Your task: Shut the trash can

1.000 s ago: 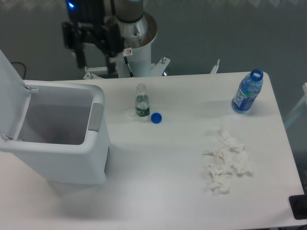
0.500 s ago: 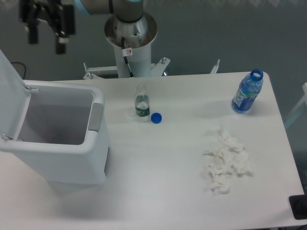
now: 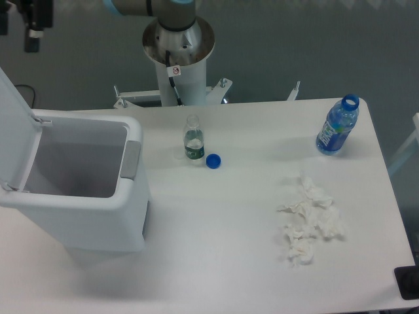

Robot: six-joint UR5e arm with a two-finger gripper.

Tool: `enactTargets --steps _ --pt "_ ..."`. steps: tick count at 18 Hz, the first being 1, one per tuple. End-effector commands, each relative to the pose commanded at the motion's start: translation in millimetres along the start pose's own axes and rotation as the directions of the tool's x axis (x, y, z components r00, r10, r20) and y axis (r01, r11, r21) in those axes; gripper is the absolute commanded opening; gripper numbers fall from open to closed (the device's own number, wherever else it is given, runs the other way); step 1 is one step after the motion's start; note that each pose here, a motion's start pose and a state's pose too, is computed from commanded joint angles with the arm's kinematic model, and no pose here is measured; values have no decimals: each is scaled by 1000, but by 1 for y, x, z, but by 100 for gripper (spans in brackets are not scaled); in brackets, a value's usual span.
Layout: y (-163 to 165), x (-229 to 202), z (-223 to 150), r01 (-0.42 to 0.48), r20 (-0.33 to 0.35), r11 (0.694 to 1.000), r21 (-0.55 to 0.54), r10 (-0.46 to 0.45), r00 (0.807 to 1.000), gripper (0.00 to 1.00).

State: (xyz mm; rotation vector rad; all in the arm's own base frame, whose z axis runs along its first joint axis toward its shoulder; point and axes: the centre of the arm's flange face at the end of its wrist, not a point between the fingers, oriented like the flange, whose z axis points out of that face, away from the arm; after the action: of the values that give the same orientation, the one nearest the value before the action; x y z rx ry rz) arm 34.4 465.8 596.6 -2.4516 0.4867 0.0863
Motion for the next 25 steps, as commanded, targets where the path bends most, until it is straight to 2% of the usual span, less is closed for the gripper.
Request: enactTargets --steps 5,15,21,25 --pt "-29 1 17 -27 -26 1000 3 27 999 100" --pt "-60 5 32 -50 -34 998 27 51 998 100" --pt "-63 2 51 -51 -46 999 8 52 998 100" --pt "-65 -4 61 -55 -19 998 -10 55 998 100"
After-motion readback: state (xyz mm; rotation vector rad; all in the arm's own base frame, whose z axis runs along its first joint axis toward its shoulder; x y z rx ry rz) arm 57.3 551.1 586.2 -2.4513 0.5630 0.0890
